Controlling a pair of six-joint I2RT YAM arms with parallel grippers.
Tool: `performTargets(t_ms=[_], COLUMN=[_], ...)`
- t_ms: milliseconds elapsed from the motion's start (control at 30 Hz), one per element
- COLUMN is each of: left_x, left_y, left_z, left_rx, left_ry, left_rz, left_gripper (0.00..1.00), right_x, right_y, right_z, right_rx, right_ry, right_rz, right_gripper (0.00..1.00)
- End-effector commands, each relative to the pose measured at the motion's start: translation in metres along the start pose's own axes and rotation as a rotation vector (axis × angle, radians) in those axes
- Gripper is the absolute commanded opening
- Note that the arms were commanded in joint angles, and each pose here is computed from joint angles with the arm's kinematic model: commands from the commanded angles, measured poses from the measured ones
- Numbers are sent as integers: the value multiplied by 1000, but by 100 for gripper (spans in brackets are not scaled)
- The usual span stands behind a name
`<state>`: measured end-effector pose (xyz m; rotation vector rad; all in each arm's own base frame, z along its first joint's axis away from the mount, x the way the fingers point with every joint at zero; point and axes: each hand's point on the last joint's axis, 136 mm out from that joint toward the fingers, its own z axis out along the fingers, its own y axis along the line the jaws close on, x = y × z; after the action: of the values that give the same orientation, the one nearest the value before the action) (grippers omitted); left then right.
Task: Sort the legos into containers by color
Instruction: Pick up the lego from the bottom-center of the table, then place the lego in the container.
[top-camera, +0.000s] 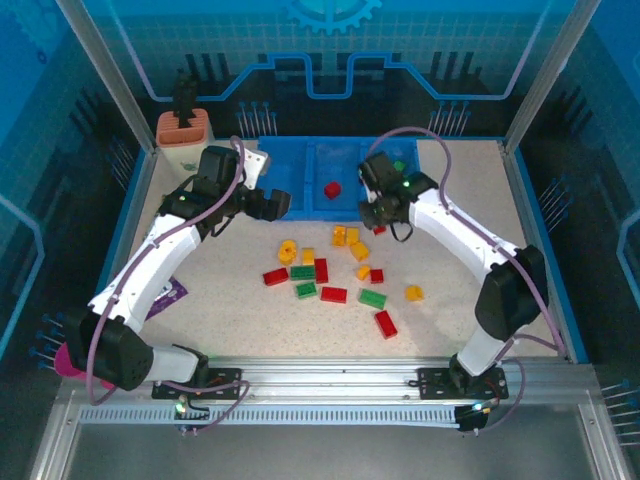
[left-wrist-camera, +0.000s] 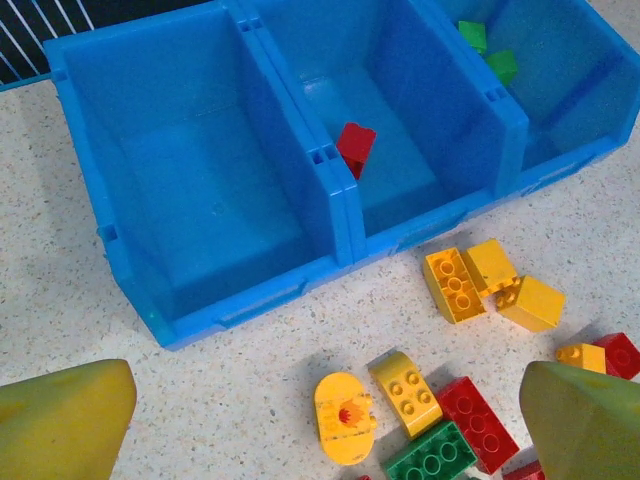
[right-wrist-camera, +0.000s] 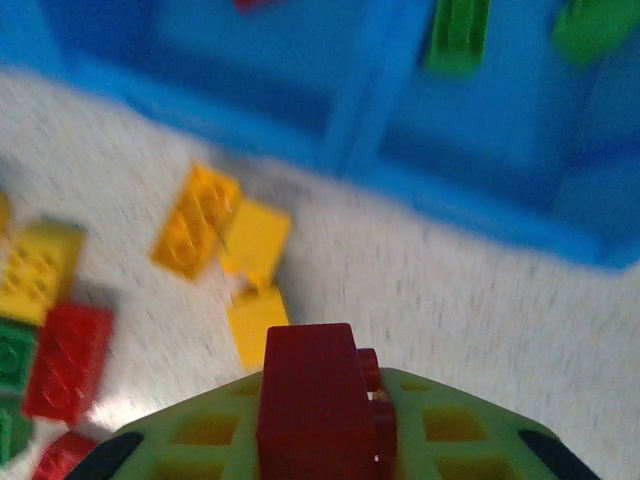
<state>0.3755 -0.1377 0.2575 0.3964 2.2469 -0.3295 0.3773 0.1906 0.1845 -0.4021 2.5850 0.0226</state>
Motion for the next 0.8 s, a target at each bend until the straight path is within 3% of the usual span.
performTargets(t_ms=[0, 467, 767], left_x=[-2, -4, -1], left_y=[0, 1, -1], left_z=[-7, -9, -7], left_rx=[-12, -17, -7], left_ry=[-8, -14, -19], left_rz=[23, 28, 17], left_gripper=[100, 99, 99], right_x=[-33, -162, -185], right_y=[5, 38, 23], right_z=[13, 108, 160], right_rx=[15, -49, 50], right_ry=[-35, -289, -327], right_rz=[-127, -131, -141], right_gripper=[27, 29, 31])
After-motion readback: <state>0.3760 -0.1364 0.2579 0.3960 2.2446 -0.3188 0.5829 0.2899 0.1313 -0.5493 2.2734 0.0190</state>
